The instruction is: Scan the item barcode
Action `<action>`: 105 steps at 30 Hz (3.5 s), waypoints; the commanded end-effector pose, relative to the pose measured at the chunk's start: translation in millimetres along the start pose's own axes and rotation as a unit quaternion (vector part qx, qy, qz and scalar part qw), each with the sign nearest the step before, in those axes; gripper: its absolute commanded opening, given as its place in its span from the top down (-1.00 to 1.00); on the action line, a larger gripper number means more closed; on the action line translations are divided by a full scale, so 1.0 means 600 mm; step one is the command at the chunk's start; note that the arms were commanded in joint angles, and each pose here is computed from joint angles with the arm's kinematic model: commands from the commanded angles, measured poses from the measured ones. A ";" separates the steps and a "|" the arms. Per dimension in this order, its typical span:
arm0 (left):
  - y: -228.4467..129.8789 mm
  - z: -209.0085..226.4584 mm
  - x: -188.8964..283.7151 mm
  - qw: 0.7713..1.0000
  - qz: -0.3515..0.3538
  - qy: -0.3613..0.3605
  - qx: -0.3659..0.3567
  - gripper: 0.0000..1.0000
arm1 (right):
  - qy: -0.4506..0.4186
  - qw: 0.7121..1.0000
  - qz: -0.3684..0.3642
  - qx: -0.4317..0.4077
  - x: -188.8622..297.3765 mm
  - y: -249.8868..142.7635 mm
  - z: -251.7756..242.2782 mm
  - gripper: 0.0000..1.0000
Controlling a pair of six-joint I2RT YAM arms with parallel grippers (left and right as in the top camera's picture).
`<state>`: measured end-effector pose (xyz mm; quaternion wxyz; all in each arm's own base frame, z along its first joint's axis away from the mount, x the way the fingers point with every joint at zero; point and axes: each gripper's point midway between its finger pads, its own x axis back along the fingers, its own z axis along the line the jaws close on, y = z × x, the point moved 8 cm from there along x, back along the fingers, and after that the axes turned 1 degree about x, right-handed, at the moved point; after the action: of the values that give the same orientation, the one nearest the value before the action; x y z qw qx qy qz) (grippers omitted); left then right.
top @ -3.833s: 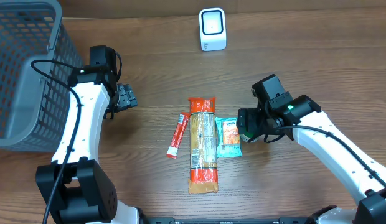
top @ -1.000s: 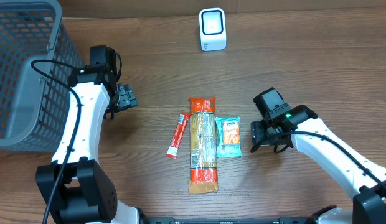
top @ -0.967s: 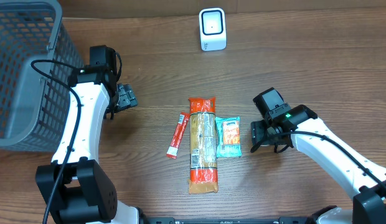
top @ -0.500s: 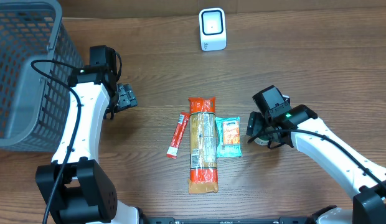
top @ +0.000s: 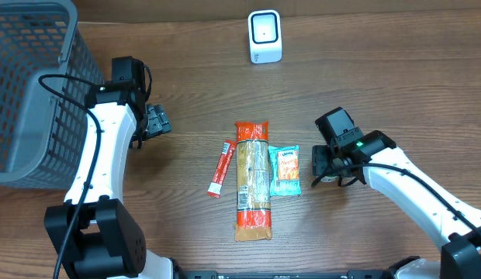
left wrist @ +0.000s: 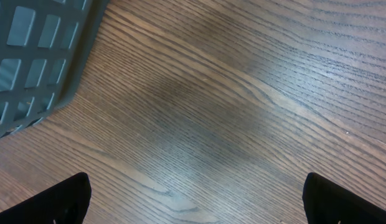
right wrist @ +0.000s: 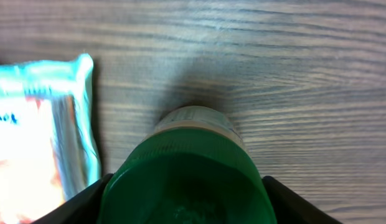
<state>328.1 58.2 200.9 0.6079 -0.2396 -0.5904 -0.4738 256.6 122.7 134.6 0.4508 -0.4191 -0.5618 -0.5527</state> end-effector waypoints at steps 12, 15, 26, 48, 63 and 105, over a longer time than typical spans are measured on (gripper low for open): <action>0.007 0.003 0.019 1.000 -0.019 -0.004 -0.008 -0.99 | 0.000 1.000 0.001 0.010 0.001 -0.004 0.000 -0.75; 0.007 0.003 0.019 1.000 -0.019 -0.004 -0.008 -0.99 | 0.000 1.000 0.000 0.010 0.002 -0.004 0.000 -0.77; 0.007 0.003 0.019 1.000 -0.019 -0.004 -0.008 -1.00 | 0.002 1.000 -0.006 0.010 0.002 0.000 0.001 -0.79; 0.007 0.003 0.019 1.000 -0.019 -0.004 -0.008 -1.00 | 0.003 1.000 -0.008 0.010 0.002 0.001 0.002 -0.81; 0.007 0.003 0.019 1.000 -0.019 -0.004 -0.008 -1.00 | 0.006 1.000 -0.007 0.010 0.002 0.001 0.003 -0.81; 0.007 0.003 0.019 1.000 -0.019 -0.004 -0.008 -0.99 | 0.007 0.999 -0.019 -0.034 0.002 0.007 0.004 -0.53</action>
<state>328.1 58.2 200.9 0.6079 -0.2396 -0.5904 -0.4738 261.1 124.8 135.5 0.4330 -0.4212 -0.5477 -0.5789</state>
